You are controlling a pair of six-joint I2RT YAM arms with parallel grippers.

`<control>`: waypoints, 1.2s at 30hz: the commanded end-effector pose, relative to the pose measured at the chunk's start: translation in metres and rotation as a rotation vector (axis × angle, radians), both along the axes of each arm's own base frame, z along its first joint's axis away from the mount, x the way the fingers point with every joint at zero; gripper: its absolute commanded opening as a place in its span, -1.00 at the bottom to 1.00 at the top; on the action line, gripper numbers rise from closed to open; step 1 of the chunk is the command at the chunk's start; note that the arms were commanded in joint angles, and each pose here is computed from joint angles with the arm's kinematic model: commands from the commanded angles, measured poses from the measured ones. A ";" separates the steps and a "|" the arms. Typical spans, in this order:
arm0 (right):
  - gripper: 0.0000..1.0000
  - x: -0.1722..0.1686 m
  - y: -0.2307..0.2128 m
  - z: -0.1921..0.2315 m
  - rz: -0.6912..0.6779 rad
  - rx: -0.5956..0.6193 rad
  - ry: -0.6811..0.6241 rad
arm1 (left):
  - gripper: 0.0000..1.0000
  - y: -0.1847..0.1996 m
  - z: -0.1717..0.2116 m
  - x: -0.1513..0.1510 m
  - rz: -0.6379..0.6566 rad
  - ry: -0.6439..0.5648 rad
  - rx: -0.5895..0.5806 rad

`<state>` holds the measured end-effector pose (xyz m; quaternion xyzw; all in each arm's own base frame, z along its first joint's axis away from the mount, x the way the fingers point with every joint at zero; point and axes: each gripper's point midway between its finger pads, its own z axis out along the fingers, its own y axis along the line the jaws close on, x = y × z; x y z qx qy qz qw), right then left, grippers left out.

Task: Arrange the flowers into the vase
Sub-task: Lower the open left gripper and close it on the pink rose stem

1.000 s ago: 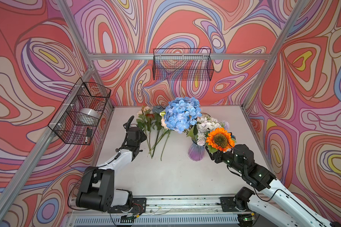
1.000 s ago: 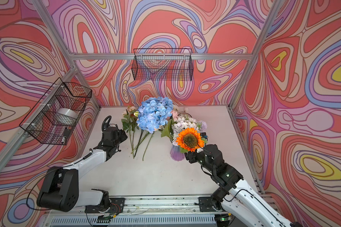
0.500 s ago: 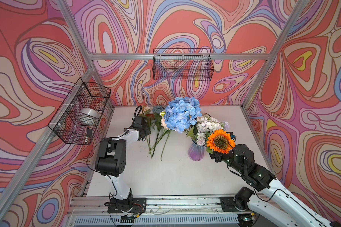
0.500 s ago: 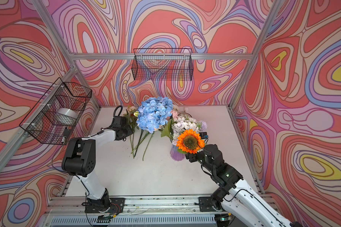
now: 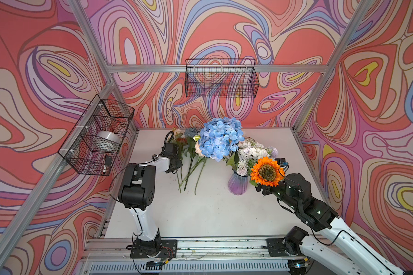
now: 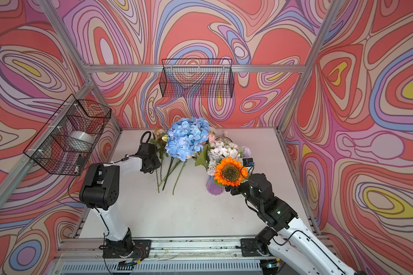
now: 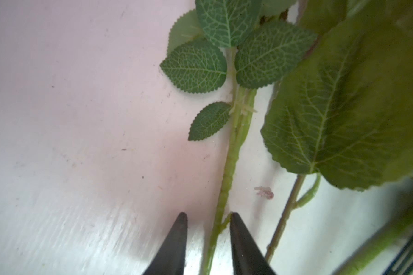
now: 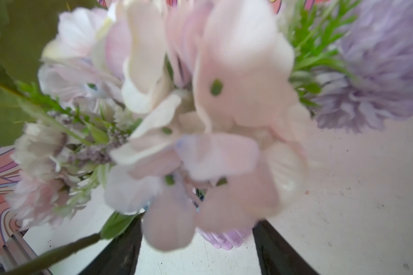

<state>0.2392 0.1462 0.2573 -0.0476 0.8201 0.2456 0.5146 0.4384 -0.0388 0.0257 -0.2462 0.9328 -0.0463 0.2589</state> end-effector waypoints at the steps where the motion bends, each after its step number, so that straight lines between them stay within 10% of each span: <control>1: 0.53 0.000 -0.008 0.012 -0.026 -0.024 -0.031 | -0.61 0.003 -0.007 -0.004 0.004 0.035 0.004; 8: 0.54 -0.001 -0.011 0.023 -0.038 -0.027 -0.037 | -1.00 0.006 -0.002 -0.005 0.006 0.021 0.019; 22: 0.59 -0.010 -0.025 0.054 -0.078 0.011 -0.104 | -1.00 0.018 0.016 -0.015 0.067 -0.059 0.046; 28: 0.59 -0.005 -0.018 0.059 -0.056 0.011 -0.112 | 0.01 0.019 0.006 -0.007 0.057 0.015 0.070; 36: 0.59 -0.001 -0.014 0.061 -0.052 0.004 -0.119 | 0.03 0.012 0.005 0.016 0.027 0.013 0.060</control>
